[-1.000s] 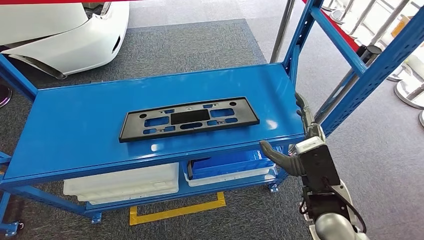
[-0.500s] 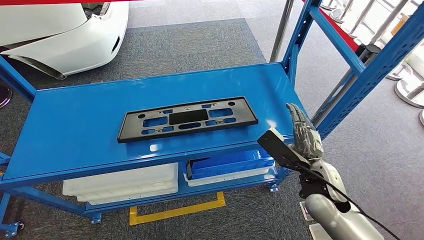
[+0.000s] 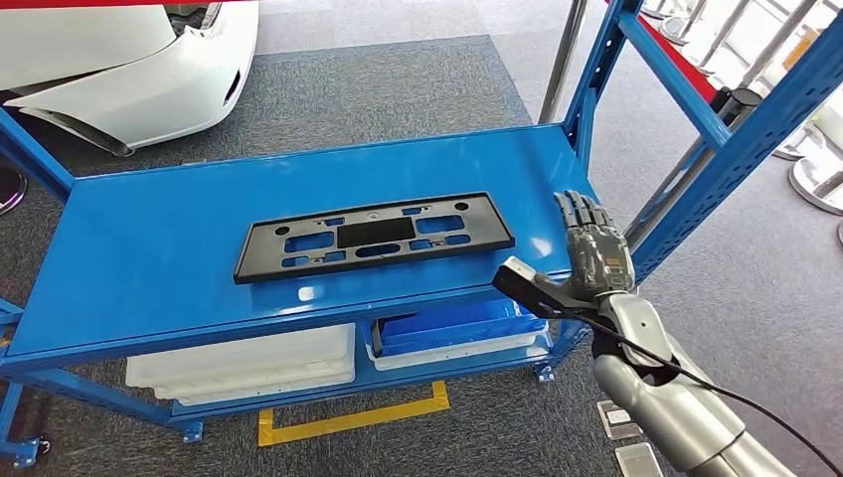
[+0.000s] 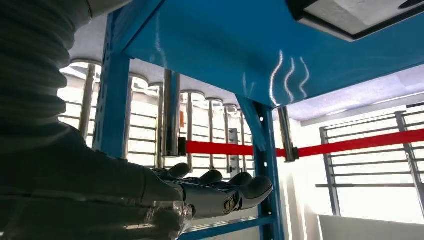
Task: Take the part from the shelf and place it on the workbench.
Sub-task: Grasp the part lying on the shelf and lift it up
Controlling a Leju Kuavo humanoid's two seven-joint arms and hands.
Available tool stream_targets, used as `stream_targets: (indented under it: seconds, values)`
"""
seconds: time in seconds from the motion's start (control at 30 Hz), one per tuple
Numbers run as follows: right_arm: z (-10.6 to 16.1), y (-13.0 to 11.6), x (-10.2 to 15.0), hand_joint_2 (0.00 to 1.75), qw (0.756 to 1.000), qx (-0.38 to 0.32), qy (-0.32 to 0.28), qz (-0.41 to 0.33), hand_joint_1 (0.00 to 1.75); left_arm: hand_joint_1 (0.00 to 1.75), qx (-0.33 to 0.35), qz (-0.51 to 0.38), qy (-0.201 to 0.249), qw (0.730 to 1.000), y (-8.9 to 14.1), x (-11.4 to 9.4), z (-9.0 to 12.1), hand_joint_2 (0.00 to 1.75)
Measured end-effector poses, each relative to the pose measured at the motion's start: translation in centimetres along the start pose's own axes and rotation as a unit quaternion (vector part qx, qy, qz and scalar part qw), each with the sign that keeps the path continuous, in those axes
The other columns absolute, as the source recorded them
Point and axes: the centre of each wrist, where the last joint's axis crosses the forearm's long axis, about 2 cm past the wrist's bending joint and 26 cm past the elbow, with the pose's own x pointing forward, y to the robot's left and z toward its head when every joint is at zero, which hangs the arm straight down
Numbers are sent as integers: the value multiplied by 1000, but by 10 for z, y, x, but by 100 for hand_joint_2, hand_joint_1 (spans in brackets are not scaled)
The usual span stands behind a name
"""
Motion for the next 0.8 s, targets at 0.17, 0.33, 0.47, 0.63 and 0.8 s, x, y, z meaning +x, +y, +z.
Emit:
stream_targets:
  seconds: [0.17, 0.33, 0.47, 0.63, 0.8]
  values:
    - [-9, 3, 8, 175, 999, -14, -36, 19, 0, 0, -1, -3, -1, 1000, -2, 2, 0, 0]
    - [-25, 4, 29, 175, 997, -13, -80, 4, 0, 0, -4, -2, -4, 1000, -5, 5, -1, 0]
    - [-37, 8, 49, 175, 994, 5, -105, -25, 0, 0, -5, 1, -6, 1000, -6, 5, -1, 0]
    - [-42, 22, 68, 175, 991, 28, -124, -45, 0, 0, -5, 1, -9, 1000, -6, 4, -1, 0]
    - [-41, 35, 79, 175, 988, 56, -128, -70, 0, 0, -5, 1, -8, 1000, -6, 4, -1, 0]
